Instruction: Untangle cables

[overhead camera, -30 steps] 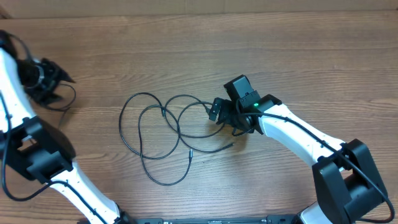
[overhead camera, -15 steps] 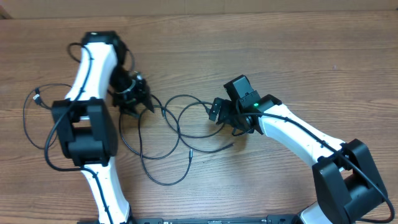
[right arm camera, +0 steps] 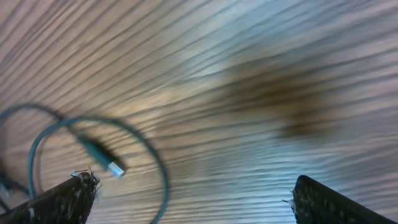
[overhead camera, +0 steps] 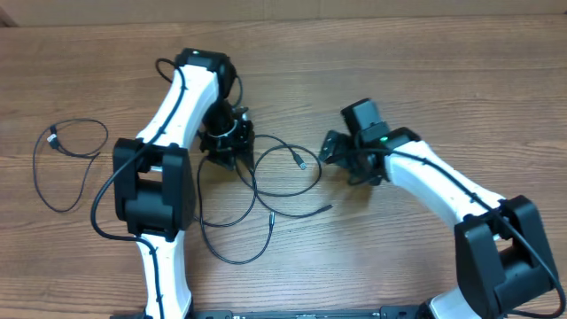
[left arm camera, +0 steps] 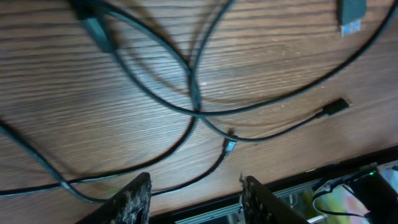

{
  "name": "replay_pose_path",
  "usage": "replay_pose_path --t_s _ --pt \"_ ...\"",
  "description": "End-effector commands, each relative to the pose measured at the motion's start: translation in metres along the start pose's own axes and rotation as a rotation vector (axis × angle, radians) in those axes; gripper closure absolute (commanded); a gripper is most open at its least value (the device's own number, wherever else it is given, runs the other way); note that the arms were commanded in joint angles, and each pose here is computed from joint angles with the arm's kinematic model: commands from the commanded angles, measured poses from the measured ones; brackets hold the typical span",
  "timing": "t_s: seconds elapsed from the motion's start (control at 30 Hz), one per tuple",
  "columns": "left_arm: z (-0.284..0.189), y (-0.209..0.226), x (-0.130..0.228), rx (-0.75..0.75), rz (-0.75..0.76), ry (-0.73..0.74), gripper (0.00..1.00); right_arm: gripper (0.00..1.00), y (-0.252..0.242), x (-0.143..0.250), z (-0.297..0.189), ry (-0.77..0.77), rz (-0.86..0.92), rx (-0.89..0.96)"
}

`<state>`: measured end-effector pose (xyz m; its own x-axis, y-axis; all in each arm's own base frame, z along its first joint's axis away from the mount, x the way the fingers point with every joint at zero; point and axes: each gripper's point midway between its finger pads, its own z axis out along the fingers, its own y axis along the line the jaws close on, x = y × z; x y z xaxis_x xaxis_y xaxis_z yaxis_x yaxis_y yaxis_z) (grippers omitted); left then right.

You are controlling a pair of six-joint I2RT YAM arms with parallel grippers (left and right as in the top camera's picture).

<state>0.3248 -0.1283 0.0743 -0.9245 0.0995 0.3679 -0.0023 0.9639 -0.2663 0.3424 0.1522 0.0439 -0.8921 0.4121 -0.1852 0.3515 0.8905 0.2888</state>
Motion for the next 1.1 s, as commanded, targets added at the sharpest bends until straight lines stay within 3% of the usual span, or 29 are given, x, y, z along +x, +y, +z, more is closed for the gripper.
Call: replay_pose_path --t_s 0.0,0.1,0.13,0.4,0.43,0.47,0.5,0.63,0.8,1.07 --pt "0.009 -0.015 0.005 -0.022 0.06 0.014 0.51 0.0 -0.019 -0.027 -0.011 -0.052 0.069 0.012" --pt "0.014 -0.023 0.004 -0.051 0.096 0.004 0.5 0.0 -0.044 -0.04 -0.013 -0.051 0.14 0.045" --pt "0.016 -0.025 0.003 -0.068 0.106 -0.004 0.46 0.0 -0.053 -0.044 -0.015 -0.052 0.166 0.056" --pt "0.021 -0.028 -0.011 -0.165 -0.007 -0.087 0.41 0.0 -0.066 -0.053 -0.017 -0.062 0.209 0.066" --pt "0.022 -0.03 -0.013 -0.164 0.0 -0.094 0.35 0.0 -0.066 -0.053 -0.017 -0.062 0.208 0.066" --pt "0.023 -0.032 -0.015 -0.163 0.007 -0.102 0.21 0.0 -0.066 -0.053 -0.017 -0.062 0.209 0.066" --pt "0.026 -0.035 -0.019 -0.16 0.021 -0.12 0.0 0.0 -0.066 -0.053 -0.017 -0.062 0.209 0.066" --pt "0.033 -0.037 -0.029 -0.174 0.033 -0.159 0.0 0.0 -0.066 -0.053 -0.017 -0.062 0.209 0.066" --pt "0.04 -0.01 -0.038 -0.286 -0.119 -0.22 0.01 0.0 -0.066 -0.053 -0.017 -0.062 0.209 0.066" --pt "0.064 0.011 -0.03 -0.321 -0.149 -0.178 0.0 0.0 -0.066 -0.053 -0.017 -0.062 0.209 0.066"
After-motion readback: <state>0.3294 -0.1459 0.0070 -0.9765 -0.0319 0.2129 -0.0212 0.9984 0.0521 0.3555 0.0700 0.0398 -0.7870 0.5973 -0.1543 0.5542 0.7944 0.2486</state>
